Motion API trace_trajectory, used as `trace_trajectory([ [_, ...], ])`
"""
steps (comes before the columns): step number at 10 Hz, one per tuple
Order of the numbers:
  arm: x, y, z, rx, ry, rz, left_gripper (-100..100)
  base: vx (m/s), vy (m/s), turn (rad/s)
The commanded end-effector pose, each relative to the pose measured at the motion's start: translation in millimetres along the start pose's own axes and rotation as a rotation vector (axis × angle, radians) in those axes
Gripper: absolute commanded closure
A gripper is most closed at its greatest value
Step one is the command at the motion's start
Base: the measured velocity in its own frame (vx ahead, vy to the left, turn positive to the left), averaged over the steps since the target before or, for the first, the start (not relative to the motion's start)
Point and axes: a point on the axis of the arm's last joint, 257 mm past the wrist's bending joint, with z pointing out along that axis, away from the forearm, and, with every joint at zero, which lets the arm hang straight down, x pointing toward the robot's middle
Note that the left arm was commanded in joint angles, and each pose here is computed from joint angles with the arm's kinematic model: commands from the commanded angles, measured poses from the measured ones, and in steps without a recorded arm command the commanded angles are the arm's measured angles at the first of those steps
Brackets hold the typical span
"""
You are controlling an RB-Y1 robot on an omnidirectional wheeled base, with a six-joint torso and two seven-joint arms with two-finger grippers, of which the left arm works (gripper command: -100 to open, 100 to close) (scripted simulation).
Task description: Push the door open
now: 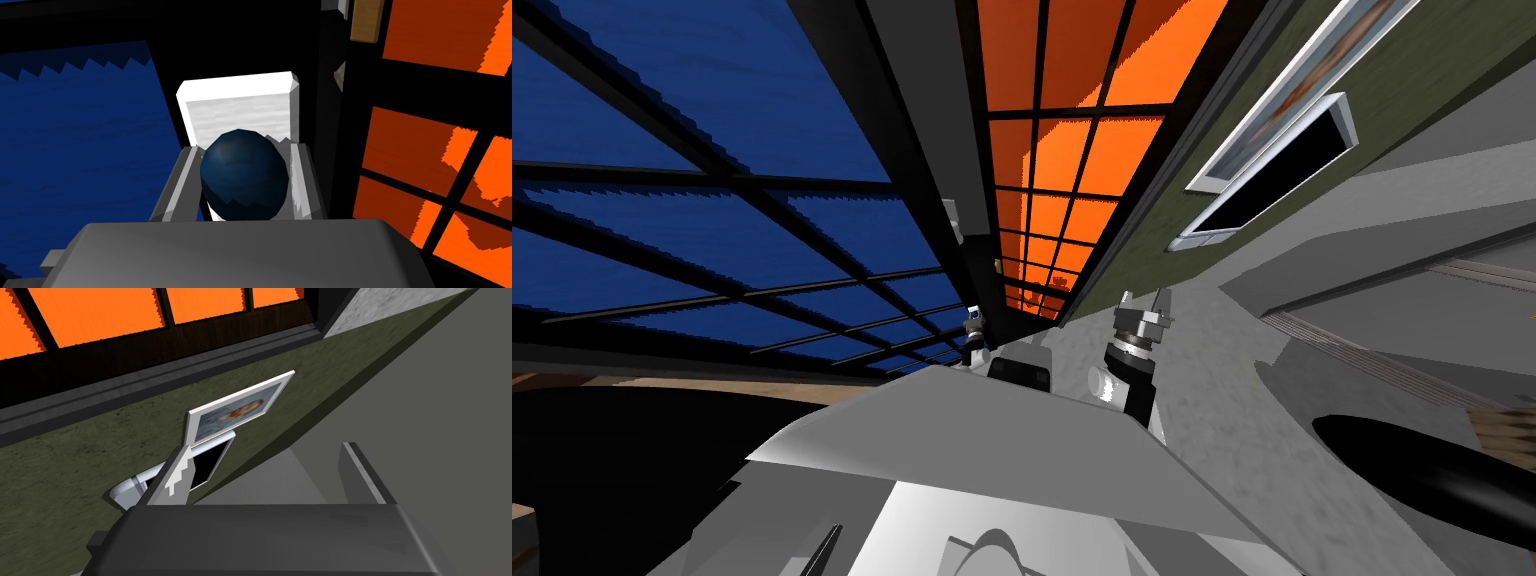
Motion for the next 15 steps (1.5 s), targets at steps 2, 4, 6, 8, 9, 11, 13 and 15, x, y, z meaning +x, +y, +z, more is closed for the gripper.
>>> trace_trajectory([
  [2, -0.5, -3.9, -0.5, 0.006, 0.001, 0.003, 100, -0.008, -0.004, 0.0],
  [4, -0.5, -19.8, 6.0, 0.038, 0.002, 0.014, 100, 0.062, 0.004, -0.039],
  [6, 0.7, -35.0, 11.1, 0.07, 0.007, 0.021, 100, 0.165, 0.043, -0.04],
  [8, 2.3, -52.8, 16.4, 0.11, 0.012, 0.028, 100, 0.174, 0.048, -0.026],
  [9, 2.3, -52.8, 16.4, 0.11, 0.012, 0.028, 100, 0.106, 0.044, -0.012],
  [11, 3.9, -72.2, 21.3, 0.156, 0.017, 0.034, 100, 0.09, 0.049, -0.049],
  [13, 4.9, -85.7, 24.0, 0.189, 0.019, 0.036, 100, 0.103, 0.029, -0.031],
  [15, 5.8, -99.1, 26.1, 0.224, 0.021, 0.037, 100, 0.096, 0.034, -0.022],
])
